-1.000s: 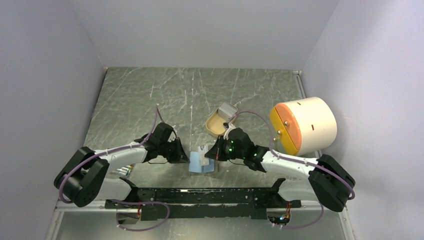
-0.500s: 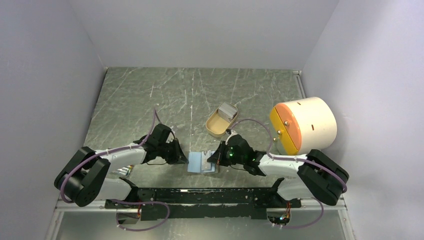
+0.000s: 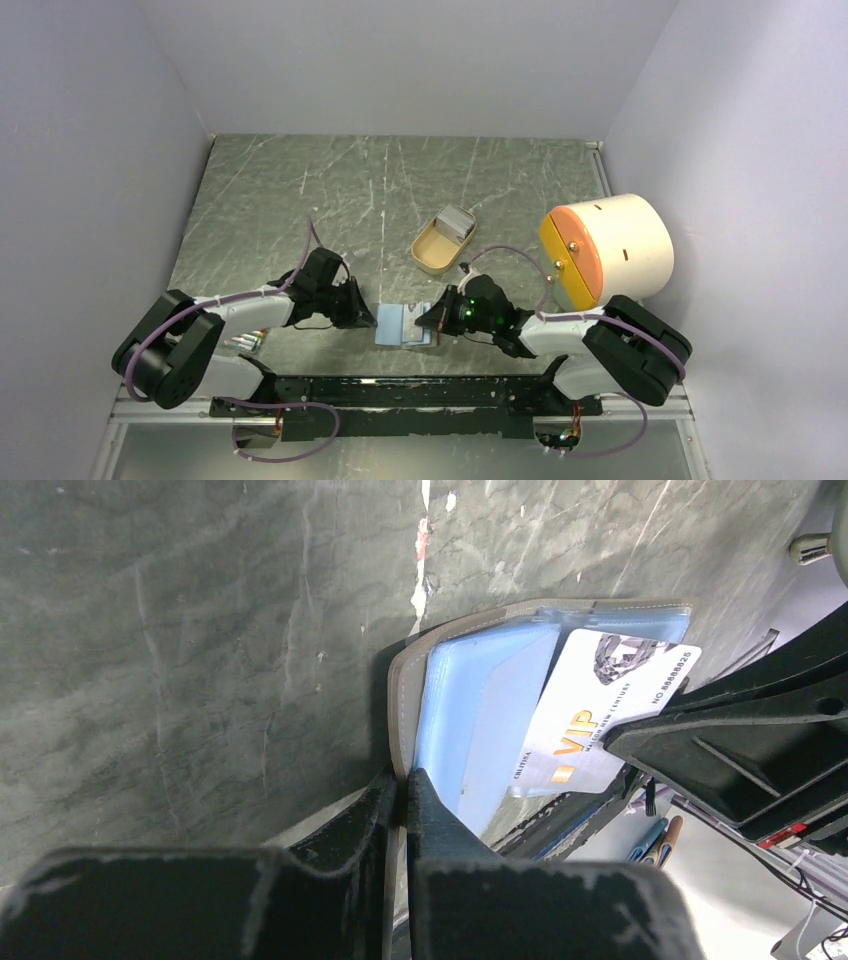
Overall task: Put the credit cards into the card holder
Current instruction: Insert the credit card into the card holder.
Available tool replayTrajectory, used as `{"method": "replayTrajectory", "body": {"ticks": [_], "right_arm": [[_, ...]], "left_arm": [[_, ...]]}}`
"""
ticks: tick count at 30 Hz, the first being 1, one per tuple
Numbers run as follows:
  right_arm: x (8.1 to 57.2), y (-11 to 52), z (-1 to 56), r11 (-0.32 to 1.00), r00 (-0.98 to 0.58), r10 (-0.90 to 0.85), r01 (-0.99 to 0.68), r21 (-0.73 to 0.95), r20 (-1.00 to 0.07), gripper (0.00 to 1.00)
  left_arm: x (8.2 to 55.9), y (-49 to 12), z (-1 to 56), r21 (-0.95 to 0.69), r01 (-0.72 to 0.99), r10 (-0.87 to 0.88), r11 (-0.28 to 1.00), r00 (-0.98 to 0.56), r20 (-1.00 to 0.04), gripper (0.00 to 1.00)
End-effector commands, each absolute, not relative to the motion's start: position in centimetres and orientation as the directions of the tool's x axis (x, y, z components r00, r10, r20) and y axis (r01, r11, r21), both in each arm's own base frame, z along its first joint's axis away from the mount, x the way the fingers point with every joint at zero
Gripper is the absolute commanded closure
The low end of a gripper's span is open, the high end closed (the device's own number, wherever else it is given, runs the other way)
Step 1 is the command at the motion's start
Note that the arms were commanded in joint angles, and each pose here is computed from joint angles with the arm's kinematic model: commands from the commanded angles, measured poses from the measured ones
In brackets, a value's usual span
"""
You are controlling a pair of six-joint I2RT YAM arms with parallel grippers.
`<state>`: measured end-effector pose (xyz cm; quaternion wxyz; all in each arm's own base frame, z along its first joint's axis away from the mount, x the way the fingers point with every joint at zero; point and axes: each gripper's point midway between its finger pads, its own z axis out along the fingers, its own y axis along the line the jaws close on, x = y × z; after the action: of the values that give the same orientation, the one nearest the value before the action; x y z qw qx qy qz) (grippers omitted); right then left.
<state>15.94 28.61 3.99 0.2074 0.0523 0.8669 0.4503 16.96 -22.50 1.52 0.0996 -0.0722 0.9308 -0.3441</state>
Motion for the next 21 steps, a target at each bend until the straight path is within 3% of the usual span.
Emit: {"method": "replayTrajectory", "body": {"ticks": [1,21], "right_arm": [[16.3,28.9,5.2,0.536,-0.900,0.312,-0.098,0.838,-0.305,1.00],[17.0,28.3,4.2,0.538,-0.884,0.377,-0.034,0.842,-0.277,1.00]], "left_arm": [[17.1,-22.5,1.3,-0.657,-0.062,-0.200,0.751,-0.970,-0.137,0.91],[17.2,-22.5,1.6,-0.659,-0.051,-0.194,0.750,-0.970,-0.146,0.91]]}}
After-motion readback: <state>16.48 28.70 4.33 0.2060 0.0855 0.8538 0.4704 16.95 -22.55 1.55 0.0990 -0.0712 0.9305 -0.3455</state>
